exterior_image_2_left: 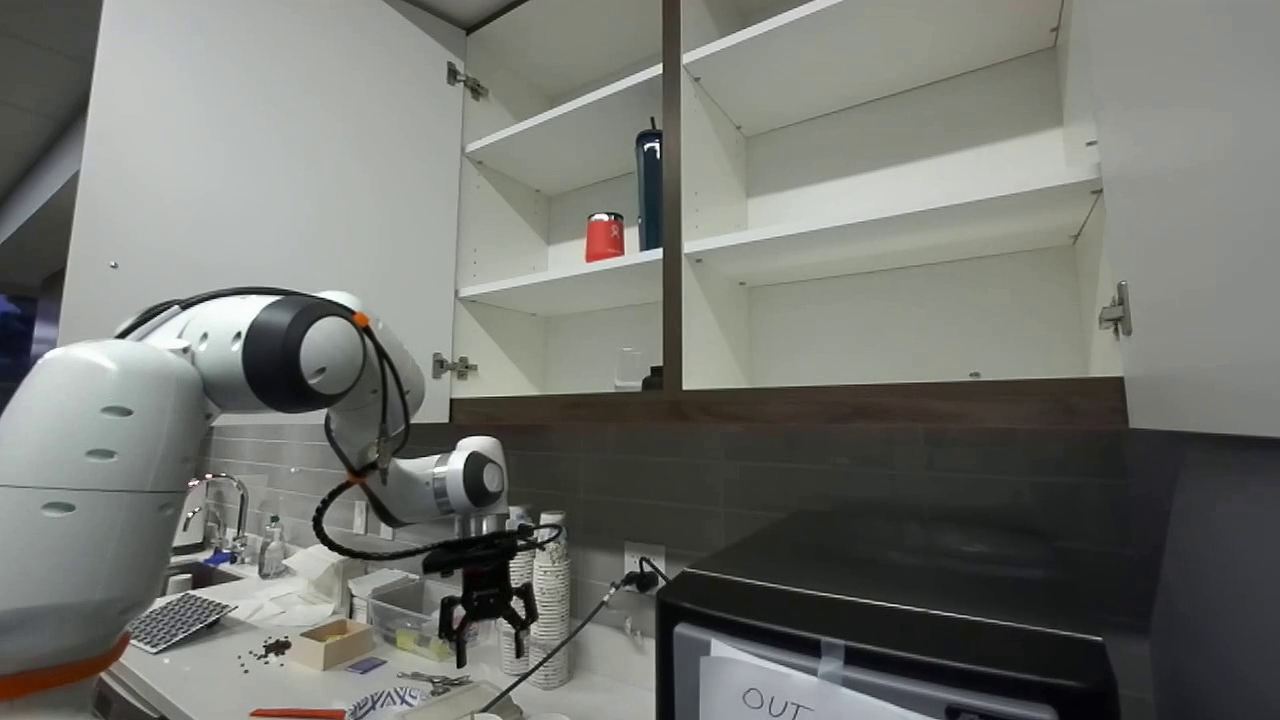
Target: Put two straws inside the coffee cup then put the cup inside the open upper cabinet.
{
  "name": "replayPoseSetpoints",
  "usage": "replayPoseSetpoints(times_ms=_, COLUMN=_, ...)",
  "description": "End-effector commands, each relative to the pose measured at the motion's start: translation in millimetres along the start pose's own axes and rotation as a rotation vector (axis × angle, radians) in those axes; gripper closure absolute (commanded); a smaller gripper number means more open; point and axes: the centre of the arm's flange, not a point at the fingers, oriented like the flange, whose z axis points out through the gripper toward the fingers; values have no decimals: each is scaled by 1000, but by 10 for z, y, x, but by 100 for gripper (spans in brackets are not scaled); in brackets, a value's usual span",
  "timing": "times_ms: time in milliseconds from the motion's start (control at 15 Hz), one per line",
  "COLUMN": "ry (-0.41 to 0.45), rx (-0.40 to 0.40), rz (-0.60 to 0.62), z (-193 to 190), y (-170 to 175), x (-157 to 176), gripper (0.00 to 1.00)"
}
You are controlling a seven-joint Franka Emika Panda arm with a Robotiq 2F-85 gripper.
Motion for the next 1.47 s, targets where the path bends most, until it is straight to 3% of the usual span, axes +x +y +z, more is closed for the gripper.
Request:
replayPoseSetpoints(times_ms=0, ry=69, rx=7, rz=187, z=113, y=83, x=-467, gripper=0)
replayPoseSetpoints(times_ms=667, ry=84, rx=160, rz=680, z=468, y=644, x=-969, gripper=0)
replayPoseSetpoints(times_ms=1133, ry=119, rx=266, rz=1014, z=722, y=553, x=-1191, gripper=0)
replayPoseSetpoints(times_ms=1400, ry=145, rx=279, rz=1179, z=812, y=519, x=-1337, gripper=0)
